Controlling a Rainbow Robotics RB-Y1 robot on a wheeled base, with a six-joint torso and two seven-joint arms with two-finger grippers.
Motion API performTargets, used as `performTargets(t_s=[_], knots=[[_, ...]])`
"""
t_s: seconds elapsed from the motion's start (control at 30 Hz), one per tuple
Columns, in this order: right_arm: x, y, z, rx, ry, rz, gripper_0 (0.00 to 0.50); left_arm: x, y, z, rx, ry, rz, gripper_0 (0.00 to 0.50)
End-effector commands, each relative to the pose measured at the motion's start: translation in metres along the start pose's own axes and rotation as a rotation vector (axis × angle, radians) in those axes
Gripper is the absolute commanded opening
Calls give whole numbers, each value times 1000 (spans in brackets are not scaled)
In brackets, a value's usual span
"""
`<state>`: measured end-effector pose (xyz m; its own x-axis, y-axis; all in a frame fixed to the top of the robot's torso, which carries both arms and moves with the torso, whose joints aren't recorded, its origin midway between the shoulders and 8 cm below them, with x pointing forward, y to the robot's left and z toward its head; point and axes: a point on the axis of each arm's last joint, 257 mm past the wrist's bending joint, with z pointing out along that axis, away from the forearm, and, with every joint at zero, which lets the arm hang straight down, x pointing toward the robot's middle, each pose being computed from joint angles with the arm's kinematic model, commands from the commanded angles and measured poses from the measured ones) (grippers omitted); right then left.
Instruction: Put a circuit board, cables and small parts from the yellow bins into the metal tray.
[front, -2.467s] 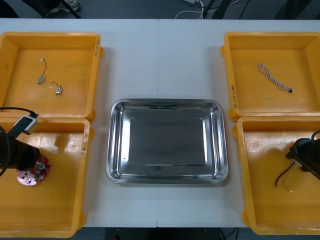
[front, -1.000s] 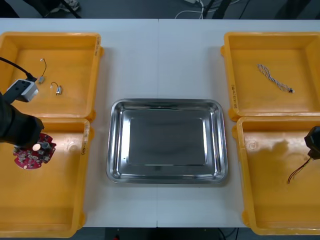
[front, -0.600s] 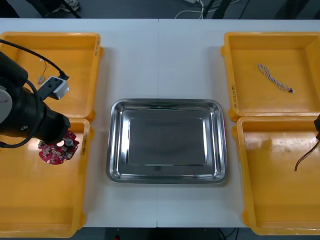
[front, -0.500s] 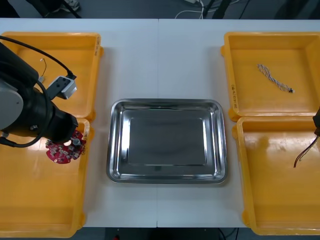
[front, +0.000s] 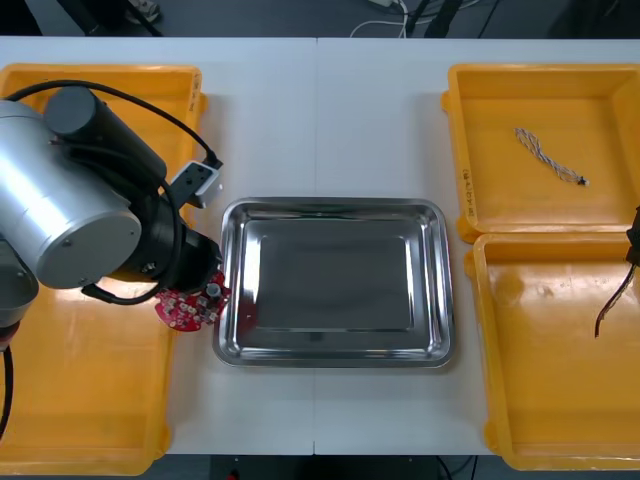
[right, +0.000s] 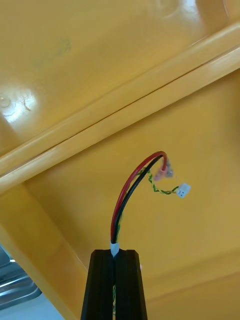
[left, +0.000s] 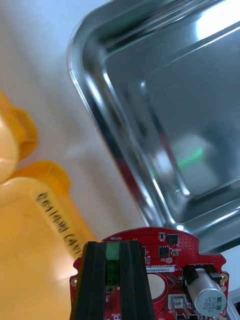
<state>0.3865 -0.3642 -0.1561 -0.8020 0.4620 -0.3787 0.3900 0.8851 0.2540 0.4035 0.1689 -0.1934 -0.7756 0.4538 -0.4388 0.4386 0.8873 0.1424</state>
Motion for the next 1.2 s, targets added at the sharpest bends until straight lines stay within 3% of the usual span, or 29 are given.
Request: performTargets(t_s=[0.03, 0.27, 0.63, 0.83, 1.2], knots=[[-25, -3, -30, 19, -81, -79, 0, -32, -31, -3, 29, -68, -51, 0], [-26, 4, -36, 13, -84, -224, 0, -39, -54, 12, 40, -86, -16, 0], [3, 55, -32, -65, -1, -456, 0, -44, -75, 39, 65, -93, 3, 0], [19, 78, -29, -67, 7, -580, 0, -44, -81, 50, 56, -101, 22, 0], [40, 104, -21, -63, 34, -744, 0, -36, -88, 57, 55, -83, 37, 0]])
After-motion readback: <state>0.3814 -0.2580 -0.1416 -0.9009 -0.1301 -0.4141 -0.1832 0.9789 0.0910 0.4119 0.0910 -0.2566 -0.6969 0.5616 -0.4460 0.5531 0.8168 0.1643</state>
